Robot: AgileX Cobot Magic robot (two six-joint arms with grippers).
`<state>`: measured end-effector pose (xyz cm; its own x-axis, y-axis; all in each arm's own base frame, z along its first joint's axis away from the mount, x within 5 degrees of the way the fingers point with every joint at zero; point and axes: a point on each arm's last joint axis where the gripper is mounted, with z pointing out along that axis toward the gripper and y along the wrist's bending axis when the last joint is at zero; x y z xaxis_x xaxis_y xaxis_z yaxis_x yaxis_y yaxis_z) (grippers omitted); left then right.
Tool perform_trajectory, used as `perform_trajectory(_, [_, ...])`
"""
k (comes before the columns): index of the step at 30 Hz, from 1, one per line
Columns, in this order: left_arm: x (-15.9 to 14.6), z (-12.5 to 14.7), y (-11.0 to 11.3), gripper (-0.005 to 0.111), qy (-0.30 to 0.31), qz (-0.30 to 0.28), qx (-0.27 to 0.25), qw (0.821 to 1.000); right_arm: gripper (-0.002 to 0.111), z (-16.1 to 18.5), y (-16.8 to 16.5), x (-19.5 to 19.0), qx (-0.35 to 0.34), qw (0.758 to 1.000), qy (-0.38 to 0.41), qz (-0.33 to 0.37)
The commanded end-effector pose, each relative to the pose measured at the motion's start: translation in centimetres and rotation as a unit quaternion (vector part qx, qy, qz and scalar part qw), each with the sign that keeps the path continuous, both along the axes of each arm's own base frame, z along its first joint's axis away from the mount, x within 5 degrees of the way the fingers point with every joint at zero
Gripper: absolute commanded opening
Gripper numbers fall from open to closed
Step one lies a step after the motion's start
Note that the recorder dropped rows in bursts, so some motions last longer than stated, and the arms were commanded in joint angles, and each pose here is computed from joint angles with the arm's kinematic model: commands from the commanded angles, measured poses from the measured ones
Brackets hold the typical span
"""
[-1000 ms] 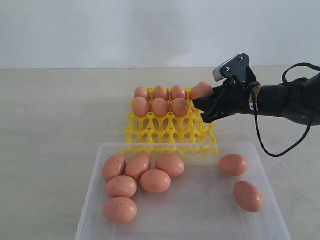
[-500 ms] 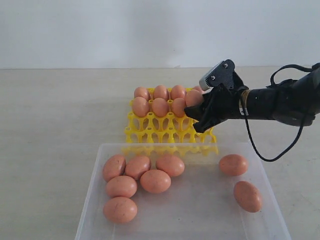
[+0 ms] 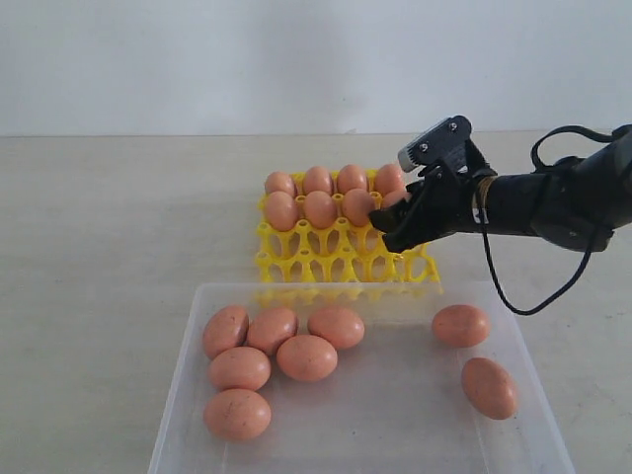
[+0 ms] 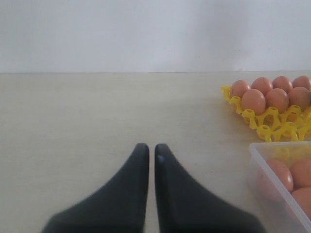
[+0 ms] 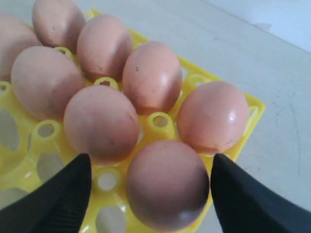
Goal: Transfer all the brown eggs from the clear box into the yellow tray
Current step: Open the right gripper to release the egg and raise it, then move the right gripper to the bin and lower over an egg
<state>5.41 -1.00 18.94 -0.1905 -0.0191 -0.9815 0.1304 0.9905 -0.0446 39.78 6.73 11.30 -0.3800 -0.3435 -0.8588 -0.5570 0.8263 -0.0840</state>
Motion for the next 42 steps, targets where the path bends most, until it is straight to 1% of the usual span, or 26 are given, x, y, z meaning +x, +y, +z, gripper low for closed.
perform_trajectory(1, [0.0,-0.1,0.0,0.004,0.000,-0.005,0.001,1.000,0.060,0.6,-0.2,0.4,0.021,0.999,-0.011,-0.024])
perform_trajectory(6, [0.0,-0.1,0.0,0.004,0.000,-0.005,0.001,1.000,0.060,0.9,-0.2,0.6,0.045,0.998,-0.021,-0.041])
perform_trajectory(9, [0.0,-0.1,0.0,0.004,0.000,-0.005,0.001,1.000,0.060,1.5,0.1,0.7,0.068,0.996,-0.044,-0.028])
perform_trajectory(12, [0.0,-0.1,0.0,0.004,0.000,-0.005,0.001,1.000,0.060,3.2,0.6,1.0,0.117,0.988,-0.099,-0.013])
perform_trajectory(13, [0.0,-0.1,0.0,0.004,0.000,-0.005,0.001,1.000,0.060,3.6,0.6,1.0,0.122,0.987,-0.105,-0.014])
perform_trajectory(14, [0.0,-0.1,0.0,0.004,0.000,-0.005,0.001,1.000,0.058,4.5,0.4,1.0,0.124,0.986,-0.110,-0.023])
perform_trajectory(15, [0.0,-0.1,0.0,0.004,0.000,-0.005,0.001,1.000,0.055,4.8,0.3,0.9,0.119,0.987,-0.101,-0.029])
perform_trajectory(16, [0.0,-0.1,0.0,0.004,0.000,-0.005,0.001,1.000,0.038,5.2,-0.2,0.7,0.096,0.992,-0.065,-0.057])
perform_trajectory(17, [0.0,-0.1,0.0,0.004,0.000,-0.005,0.001,1.000,0.018,5.5,-0.8,0.3,0.057,0.994,-0.024,-0.086])
perform_trajectory(18, [0.0,-0.1,0.0,0.004,0.000,-0.005,0.001,1.000,0.006,5.7,-1.2,0.1,0.036,0.994,-0.007,-0.099])
perform_trajectory(19, [0.0,-0.1,0.0,0.004,0.000,-0.005,0.001,1.000,0.000,6.2,-1.8,-0.3,0.012,0.992,0.013,-0.123])
perform_trajectory(21, [0.0,-0.1,0.0,0.004,0.000,-0.005,0.001,1.000,0.000,6.8,-2.2,-0.7,-0.001,0.988,0.028,-0.149])
perform_trajectory(24, [0.0,-0.1,0.0,0.004,0.000,-0.005,0.001,1.000,0.000,7.1,-1.8,-1.8,-0.037,0.988,0.040,-0.145])
perform_trajectory(25, [0.0,-0.1,0.0,0.004,0.000,-0.005,0.001,1.000,0.000,7.0,-1.2,-2.9,-0.082,0.986,0.053,-0.135])
perform_trajectory(28, [0.0,-0.1,0.0,0.004,0.000,-0.005,0.001,1.000,0.000,7.0,0.3,-5.4,-0.182,0.973,0.078,-0.115])
perform_trajectory(30, [0.0,-0.1,0.0,0.004,0.000,-0.005,0.001,1.000,0.000,6.9,1.2,-7.4,-0.267,0.952,0.109,-0.103])
perform_trajectory(33, [0.0,-0.1,0.0,0.004,0.000,-0.005,0.001,1.000,0.000,7.0,2.5,-10.2,-0.360,0.912,0.173,-0.086])
perform_trajectory(35, [0.0,-0.1,0.0,0.004,0.000,-0.005,0.001,1.000,0.000,7.0,3.2,-11.9,-0.413,0.883,0.219,-0.048])
perform_trajectory(36, [0.0,-0.1,0.0,0.004,0.000,-0.005,0.001,1.000,0.000,7.0,3.7,-12.7,-0.432,0.869,0.239,-0.021])
perform_trajectory(38, [0.0,-0.1,0.0,0.004,0.000,-0.005,0.001,1.000,0.000,7.1,4.4,-14.0,-0.452,0.851,0.269,0.017])
perform_trajectory(42, [0.0,-0.1,0.0,0.004,0.000,-0.005,0.001,1.000,0.000,7.1,4.8,-15.7,-0.456,0.823,0.330,0.078])
